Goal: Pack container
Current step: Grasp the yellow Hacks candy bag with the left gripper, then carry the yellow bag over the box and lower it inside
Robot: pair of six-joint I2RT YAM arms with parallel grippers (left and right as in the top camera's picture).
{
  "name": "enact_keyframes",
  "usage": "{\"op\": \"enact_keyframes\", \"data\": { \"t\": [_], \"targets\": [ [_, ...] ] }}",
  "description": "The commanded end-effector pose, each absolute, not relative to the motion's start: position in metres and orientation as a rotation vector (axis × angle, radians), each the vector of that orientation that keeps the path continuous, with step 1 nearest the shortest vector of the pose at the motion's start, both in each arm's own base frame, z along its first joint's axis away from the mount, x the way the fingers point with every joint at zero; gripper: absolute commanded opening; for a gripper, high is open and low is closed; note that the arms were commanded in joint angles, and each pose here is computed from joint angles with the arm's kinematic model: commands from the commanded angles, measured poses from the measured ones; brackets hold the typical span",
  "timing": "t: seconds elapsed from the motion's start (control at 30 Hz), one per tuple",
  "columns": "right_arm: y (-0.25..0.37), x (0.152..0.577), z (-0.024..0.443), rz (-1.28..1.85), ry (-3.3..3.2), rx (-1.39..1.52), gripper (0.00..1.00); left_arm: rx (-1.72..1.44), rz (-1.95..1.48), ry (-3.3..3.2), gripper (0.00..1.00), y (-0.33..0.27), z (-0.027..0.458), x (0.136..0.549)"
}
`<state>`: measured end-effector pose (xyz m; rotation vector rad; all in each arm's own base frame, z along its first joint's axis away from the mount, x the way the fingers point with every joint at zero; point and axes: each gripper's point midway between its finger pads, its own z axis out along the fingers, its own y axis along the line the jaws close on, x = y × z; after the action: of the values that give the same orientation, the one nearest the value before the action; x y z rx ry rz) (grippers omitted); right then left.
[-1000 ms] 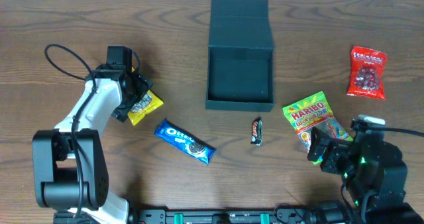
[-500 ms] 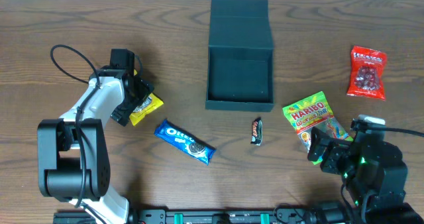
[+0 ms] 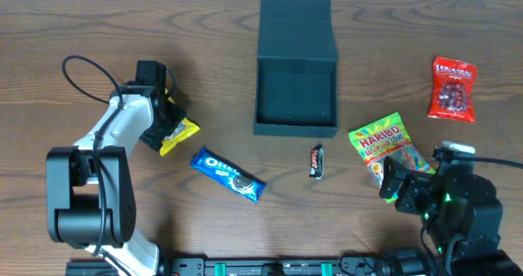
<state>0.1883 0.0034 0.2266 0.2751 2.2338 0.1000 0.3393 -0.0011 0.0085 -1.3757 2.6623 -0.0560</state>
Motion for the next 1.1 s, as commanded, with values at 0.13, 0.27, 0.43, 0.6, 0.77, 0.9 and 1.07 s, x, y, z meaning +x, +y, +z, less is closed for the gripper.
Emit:
{"op": "enact_keyframes", "data": {
  "t": [0.13, 0.27, 0.43, 0.6, 0.77, 0.9, 1.07],
  "targets": [
    [0.004, 0.188, 0.229, 0.106, 2.227, 0.273, 0.99, -1.374, -0.010, 2.684, 0.51, 0.003, 0.005, 0.335],
    [0.004, 0.188, 0.229, 0.106, 2.227, 0.273, 0.99, -1.374, -0.003, 2.693, 0.38, 0.003, 0.005, 0.333],
    [0.004, 0.188, 0.229, 0.106, 2.227, 0.273, 0.99, -1.370, 0.003, 2.703, 0.09, 0.003, 0.004, 0.331],
    [0.004, 0.188, 0.229, 0.106, 2.227, 0.273, 0.99, -1.364, 0.001, 2.714, 0.08, 0.002, 0.004, 0.330],
    [0.004, 0.188, 0.229, 0.106, 2.226, 0.273, 0.99, -1.254, -0.103, 2.784, 0.06, -0.011, 0.009, 0.335],
    [0.004, 0.188, 0.229, 0.105, 2.226, 0.273, 0.99, -1.181, -0.130, 2.797, 0.06, -0.013, 0.027, 0.340],
    [0.004, 0.189, 0.229, 0.106, 2.223, 0.273, 0.99, -0.968, -0.259, 2.815, 0.06, -0.028, 0.061, 0.353]
  ]
}}
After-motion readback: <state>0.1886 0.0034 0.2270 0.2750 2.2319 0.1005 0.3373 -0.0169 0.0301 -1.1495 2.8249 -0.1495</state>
